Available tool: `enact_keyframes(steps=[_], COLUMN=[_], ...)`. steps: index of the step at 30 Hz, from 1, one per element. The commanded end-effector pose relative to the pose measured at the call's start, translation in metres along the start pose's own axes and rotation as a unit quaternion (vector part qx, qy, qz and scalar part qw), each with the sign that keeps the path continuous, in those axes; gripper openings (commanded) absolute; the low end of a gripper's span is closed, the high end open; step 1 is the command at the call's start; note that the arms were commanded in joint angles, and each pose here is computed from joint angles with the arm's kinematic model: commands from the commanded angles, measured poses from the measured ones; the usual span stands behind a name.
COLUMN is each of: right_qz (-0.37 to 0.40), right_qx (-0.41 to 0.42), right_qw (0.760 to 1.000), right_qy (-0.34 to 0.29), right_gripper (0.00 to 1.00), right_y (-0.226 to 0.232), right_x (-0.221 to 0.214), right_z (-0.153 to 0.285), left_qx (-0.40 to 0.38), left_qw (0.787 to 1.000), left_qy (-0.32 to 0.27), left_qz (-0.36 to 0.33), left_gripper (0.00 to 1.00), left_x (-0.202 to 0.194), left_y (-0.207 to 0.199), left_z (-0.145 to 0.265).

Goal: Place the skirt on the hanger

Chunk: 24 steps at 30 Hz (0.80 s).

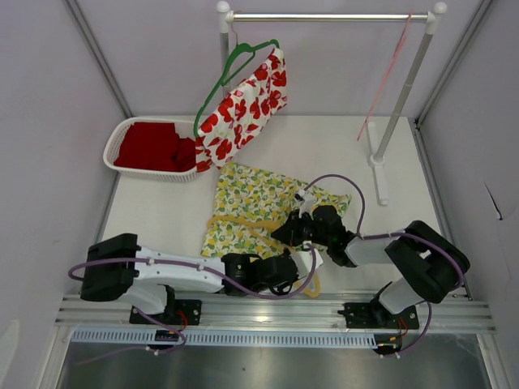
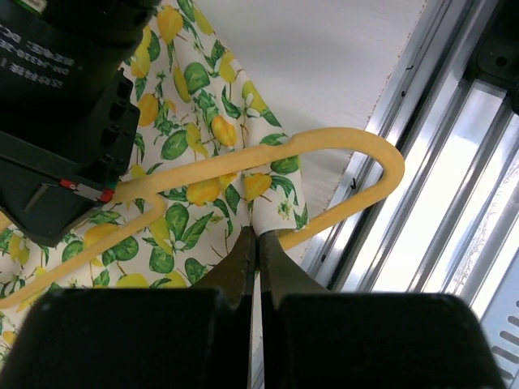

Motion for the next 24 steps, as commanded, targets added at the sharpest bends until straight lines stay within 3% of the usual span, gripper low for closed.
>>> enact_keyframes(steps=[1,4,9,13,18,24], right_qz=[0.017,0.016,0.018,0.025,0.022,0.02], right_qx=[-0.077,-0.077,-0.069,-0.077,-0.09,-0.095], right_qw=[0.997,0.997,0.997,0.996,0.995,0.994], right_qy=[0.015,0.02,0.029,0.038,0.041,0.041], right_gripper=[0.0,0.0,0.0,0.0,0.0,0.0], right_y=[-0.031,-0.032,-0.026,-0.025,-0.032,-0.035], right_x=[-0.012,-0.014,-0.015,-0.023,-0.028,-0.029], right_z=[0.002,0.0,-0.006,-0.01,-0.01,-0.011], left_qx=[-0.015,-0.003,0.014,-0.039,-0.096,-0.074], left_qw=[0.998,0.997,0.999,0.999,0.994,0.993], left_qy=[-0.054,-0.072,-0.048,-0.021,-0.031,-0.056], left_qz=[0.003,0.017,0.019,0.011,0.047,0.079], left_gripper=[0.0,0.0,0.0,0.0,0.0,0.0], left_x=[0.035,0.05,0.046,0.029,0.018,0.039], left_y=[0.008,0.021,0.031,0.01,-0.002,0.035], left_z=[0.018,0.027,0.021,0.0,-0.007,0.015])
Point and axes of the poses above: each gripper's point midway between its finger pads, its own z axis back along the fingers, its own y axis along the line the jaws close on, x = y × z, the point moved 5 cm from there along z, back along the fingers, and after that the axes turned 14 degrees about -z, right-handed, at the moved point
